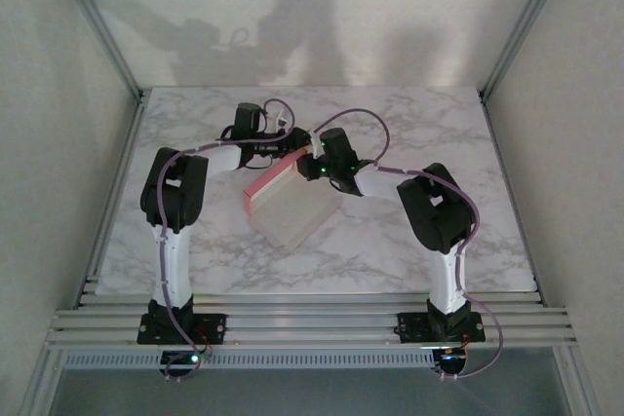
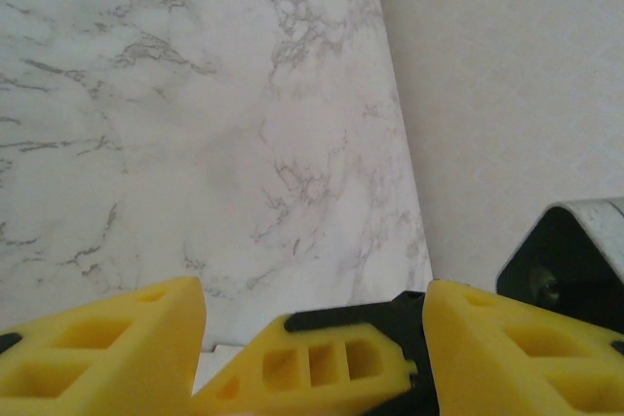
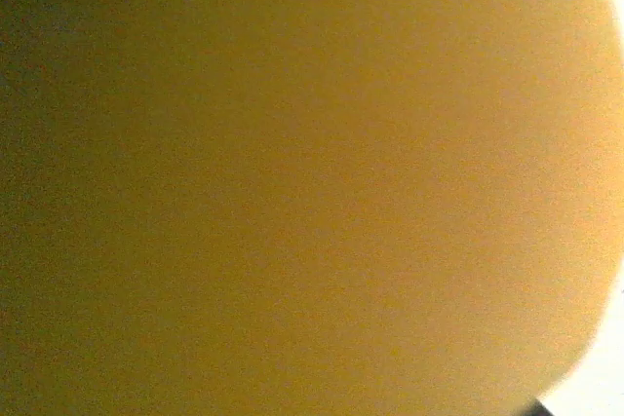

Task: Fold the paper box

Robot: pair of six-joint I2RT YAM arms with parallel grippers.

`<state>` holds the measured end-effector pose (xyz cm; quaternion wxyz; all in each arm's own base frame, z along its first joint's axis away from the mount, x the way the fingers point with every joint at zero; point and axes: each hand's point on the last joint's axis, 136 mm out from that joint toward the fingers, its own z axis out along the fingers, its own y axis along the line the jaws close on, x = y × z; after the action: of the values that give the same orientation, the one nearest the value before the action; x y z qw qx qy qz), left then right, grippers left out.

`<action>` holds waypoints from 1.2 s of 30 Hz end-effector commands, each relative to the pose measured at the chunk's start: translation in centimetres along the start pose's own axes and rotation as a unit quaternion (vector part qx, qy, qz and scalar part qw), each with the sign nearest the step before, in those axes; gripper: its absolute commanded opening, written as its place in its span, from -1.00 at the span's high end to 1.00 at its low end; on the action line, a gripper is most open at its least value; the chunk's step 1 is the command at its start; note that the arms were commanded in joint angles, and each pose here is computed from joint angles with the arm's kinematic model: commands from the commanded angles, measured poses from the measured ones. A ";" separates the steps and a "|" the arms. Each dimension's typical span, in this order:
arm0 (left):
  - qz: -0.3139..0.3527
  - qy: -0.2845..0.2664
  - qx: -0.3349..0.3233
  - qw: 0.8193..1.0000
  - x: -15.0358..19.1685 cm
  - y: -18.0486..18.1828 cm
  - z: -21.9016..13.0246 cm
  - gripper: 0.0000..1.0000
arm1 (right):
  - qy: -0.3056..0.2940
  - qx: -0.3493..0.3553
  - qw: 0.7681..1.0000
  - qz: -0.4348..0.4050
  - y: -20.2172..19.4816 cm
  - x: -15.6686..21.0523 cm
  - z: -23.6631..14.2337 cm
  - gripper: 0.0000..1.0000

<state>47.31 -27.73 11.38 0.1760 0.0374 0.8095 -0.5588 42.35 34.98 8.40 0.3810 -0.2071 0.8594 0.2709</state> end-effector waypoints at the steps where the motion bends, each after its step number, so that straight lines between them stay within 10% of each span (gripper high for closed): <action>1: -0.037 0.043 0.008 0.998 2.1 0.8 0.5 -0.21 | -0.051 0.047 0.998 0.000 -1.8 -3.4 0.0 0.66; 11: -0.037 0.060 0.006 0.997 2.3 0.9 0.7 -0.21 | -0.027 -0.017 0.999 -0.010 -0.5 -3.4 0.5 0.17; 36: -0.048 0.094 0.028 0.994 2.3 0.9 1.4 -0.19 | 0.010 -0.081 0.997 0.002 0.6 -3.7 2.4 0.17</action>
<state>48.59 -27.00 11.12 0.1348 0.0265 0.8146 -0.5635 43.80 36.52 8.43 0.3261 -0.2427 0.8530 0.3272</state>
